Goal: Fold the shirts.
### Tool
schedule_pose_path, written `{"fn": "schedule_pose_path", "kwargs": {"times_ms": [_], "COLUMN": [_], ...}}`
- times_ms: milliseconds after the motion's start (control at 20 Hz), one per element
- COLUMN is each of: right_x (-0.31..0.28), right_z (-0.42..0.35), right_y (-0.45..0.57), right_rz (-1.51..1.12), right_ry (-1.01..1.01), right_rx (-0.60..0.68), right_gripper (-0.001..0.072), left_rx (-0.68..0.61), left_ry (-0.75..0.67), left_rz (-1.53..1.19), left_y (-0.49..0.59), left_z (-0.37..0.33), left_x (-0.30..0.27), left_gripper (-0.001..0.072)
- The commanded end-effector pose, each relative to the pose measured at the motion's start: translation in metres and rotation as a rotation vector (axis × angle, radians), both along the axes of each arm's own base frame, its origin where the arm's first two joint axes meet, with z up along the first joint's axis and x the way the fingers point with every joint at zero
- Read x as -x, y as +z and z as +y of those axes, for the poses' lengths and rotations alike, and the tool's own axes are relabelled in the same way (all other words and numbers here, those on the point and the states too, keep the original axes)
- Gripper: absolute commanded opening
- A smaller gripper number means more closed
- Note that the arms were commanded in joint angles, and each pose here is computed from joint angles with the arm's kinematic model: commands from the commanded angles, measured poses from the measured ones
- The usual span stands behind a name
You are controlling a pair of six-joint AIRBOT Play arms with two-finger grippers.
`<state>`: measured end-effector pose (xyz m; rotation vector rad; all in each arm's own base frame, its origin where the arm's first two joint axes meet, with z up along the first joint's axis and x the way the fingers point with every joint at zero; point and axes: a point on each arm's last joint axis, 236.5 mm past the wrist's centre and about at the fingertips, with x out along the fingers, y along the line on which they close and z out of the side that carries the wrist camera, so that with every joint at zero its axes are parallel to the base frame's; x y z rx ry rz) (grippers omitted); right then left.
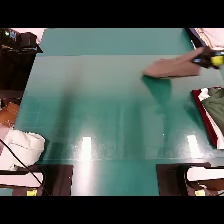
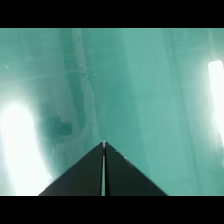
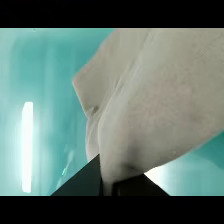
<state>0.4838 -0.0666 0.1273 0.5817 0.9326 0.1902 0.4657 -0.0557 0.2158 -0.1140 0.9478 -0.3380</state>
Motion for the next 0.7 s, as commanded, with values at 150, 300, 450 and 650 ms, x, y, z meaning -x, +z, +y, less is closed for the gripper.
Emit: {"fn": "schedule_pose_path", "kwargs": {"times_ms": [150,300,450,650], "right_x": [0.058,0.058,0.056,0.062], "right_z": [-0.132,-0.146,-0.146,-0.139], "right_y": [0.019,0.044,0.085,0.127], "right_rz": [-0.046,-0.099,-0.169,-0.216], "right_ry": [-0.282,-0.305,-0.286,-0.264], "right_rx": [0.052,0.091,0.146,0.188], "right_gripper": [0.0011,0.0011,0.0011,0.0011], "left_rx": [0.046,0.046,0.047,0.049], "left_ry": [-0.018,-0.019,-0.018,-0.017], "left_rz": [0.000,0.002,0.007,0.037], "left_y": [0.004,0.003,0.001,-0.011], "left_z": [-0.011,-0.011,-0.011,-0.011], "left_x": [0.002,0.002,0.002,0.002], "left_gripper": [0.0030,0.0030,0.0030,0.0030]}}
